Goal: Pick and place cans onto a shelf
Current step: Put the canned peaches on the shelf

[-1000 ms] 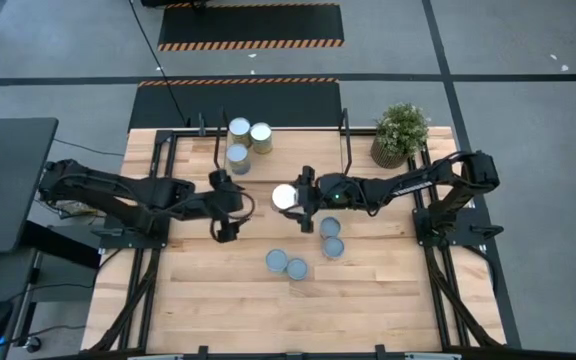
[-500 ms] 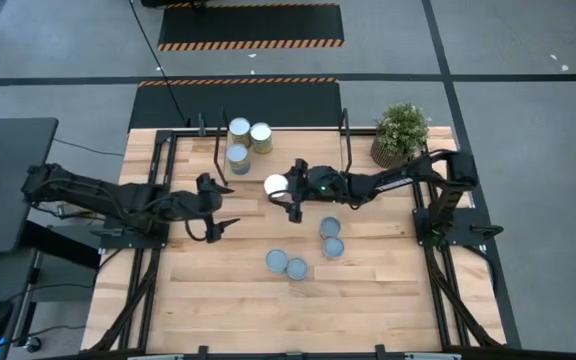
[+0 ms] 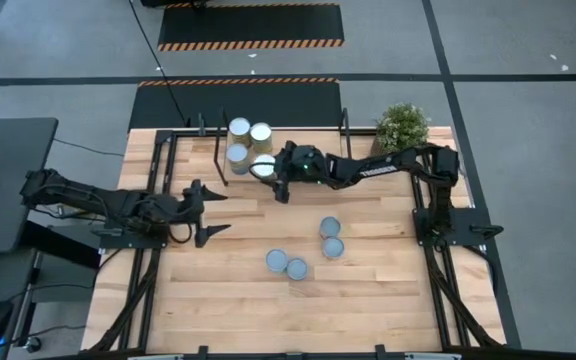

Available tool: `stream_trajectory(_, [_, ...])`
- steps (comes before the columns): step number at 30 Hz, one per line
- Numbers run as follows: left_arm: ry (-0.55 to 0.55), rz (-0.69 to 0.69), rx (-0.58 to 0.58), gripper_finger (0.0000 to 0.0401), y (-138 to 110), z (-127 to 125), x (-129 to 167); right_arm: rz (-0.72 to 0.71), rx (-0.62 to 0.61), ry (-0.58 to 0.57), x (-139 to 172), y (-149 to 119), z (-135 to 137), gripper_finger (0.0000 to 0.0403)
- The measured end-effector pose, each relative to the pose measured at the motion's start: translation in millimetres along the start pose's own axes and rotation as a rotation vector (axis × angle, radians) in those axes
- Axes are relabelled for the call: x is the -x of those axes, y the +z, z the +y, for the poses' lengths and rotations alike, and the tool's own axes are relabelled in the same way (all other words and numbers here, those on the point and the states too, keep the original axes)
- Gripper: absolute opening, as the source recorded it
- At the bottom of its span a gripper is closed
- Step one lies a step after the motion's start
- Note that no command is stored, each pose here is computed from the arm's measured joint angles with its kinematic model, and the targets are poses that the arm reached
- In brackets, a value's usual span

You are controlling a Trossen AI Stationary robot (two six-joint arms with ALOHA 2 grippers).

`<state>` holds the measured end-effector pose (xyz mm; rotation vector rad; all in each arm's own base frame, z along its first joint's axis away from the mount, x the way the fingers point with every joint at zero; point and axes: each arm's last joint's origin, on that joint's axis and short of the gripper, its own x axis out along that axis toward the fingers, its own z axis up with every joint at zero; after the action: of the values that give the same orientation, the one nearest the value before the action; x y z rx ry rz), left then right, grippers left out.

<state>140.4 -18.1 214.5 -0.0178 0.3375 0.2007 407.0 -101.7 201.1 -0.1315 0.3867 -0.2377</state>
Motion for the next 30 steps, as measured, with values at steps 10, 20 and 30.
stream_trajectory(10, [-0.052, -0.124, 0.065, 0.0398, -13, 5, 11, 0.059, -0.03, -0.019, -26, -2, -13, 0.0327])
stream_trajectory(20, [-0.054, -0.147, 0.083, 0.0398, -17, 6, 12, 0.068, -0.053, -0.022, -32, -8, -16, 0.0327])
stream_trajectory(30, [-0.053, -0.151, 0.055, 0.0398, -17, 6, 12, 0.063, -0.039, -0.012, -32, -9, -19, 0.0327])
